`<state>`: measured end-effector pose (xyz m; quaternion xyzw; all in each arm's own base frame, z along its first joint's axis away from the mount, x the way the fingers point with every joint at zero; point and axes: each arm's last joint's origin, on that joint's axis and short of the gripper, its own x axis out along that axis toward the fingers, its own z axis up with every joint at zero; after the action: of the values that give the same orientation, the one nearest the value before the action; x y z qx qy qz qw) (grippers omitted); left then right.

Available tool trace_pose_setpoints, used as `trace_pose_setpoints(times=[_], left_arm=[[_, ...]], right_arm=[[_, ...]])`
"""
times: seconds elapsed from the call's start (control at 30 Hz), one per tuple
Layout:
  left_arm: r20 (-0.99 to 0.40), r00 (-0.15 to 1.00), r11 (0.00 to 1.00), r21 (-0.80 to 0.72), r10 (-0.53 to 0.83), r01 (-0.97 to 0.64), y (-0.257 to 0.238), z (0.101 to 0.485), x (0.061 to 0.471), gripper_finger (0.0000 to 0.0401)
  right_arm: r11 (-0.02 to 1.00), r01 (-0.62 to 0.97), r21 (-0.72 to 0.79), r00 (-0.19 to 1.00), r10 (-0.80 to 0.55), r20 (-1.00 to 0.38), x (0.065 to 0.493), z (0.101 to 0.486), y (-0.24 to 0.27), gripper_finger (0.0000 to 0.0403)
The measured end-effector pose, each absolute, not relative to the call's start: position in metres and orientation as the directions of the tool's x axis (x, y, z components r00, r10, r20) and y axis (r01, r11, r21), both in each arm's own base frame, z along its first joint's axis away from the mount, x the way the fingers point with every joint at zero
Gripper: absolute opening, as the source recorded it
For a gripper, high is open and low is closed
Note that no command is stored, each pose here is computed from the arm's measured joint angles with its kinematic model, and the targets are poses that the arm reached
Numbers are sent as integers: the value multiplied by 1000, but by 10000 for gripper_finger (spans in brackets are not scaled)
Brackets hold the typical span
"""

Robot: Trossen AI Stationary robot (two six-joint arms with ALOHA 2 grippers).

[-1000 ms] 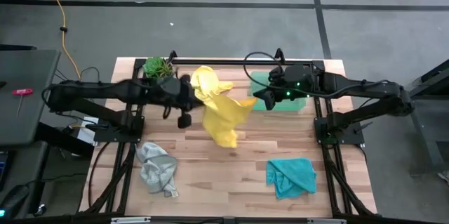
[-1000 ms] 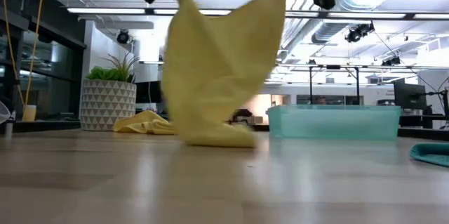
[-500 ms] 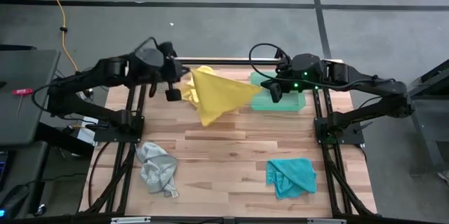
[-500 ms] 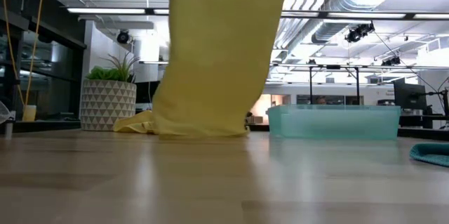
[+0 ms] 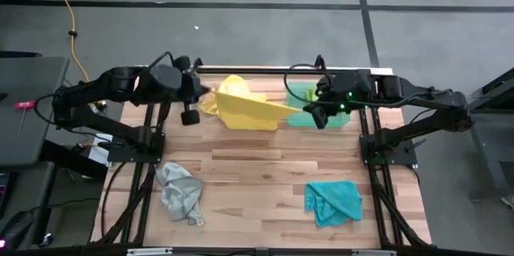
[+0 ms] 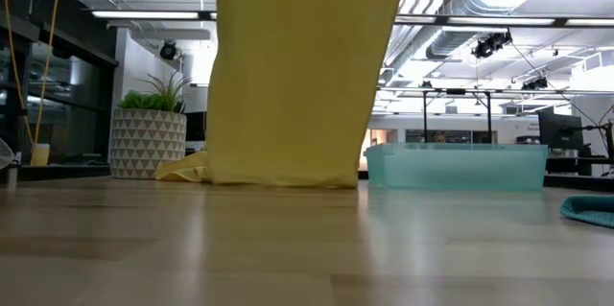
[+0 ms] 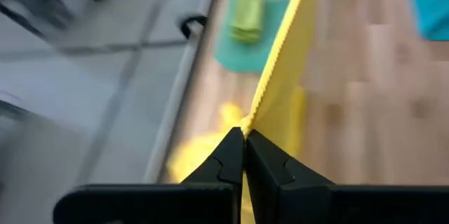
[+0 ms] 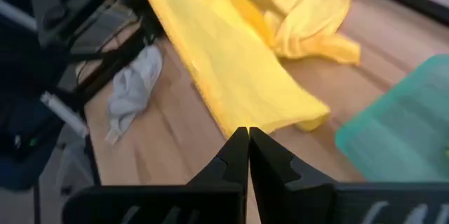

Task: Fold microfiber towels
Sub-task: Fold the bottom yellow towel

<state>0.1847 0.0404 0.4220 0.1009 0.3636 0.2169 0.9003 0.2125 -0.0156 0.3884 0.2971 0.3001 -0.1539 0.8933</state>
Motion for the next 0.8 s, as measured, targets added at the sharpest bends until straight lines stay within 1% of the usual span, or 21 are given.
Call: trace_pose_setpoints(times=[0.1, 0.2, 0.3, 0.4, 0.5, 0.63, 0.73, 0.8], left_arm=[[-672, 637, 922, 210, 378, -326, 23, 415, 184, 0], [-726, 624, 938, 86, 290, -336, 3, 399, 187, 0], [-768, 598, 936, 3, 228, -352, -18, 377, 191, 0], [-805, 565, 917, -70, 181, -393, -39, 347, 194, 0], [-794, 594, 895, -168, 126, -414, -59, 317, 201, 0], [-759, 649, 853, -303, 53, -425, -83, 276, 209, 0], [-762, 647, 831, -346, 22, -436, -96, 245, 213, 0], [-787, 617, 829, -337, 12, -446, -101, 224, 214, 0]], right_arm=[[779, 426, 459, 762, -36, -646, 212, 387, -7, 1], [774, 421, 473, 739, 11, -674, 213, 383, 4, 1], [769, 415, 486, 715, 55, -697, 217, 375, 16, 1], [760, 421, 495, 672, 105, -733, 225, 356, 30, 1], [751, 423, 508, 639, 150, -754, 233, 332, 43, 1], [746, 407, 528, 640, 180, -747, 244, 304, 55, 0], [755, 364, 546, 670, 195, -716, 253, 286, 60, 0], [761, 330, 558, 696, 203, -689, 259, 276, 62, 0]])
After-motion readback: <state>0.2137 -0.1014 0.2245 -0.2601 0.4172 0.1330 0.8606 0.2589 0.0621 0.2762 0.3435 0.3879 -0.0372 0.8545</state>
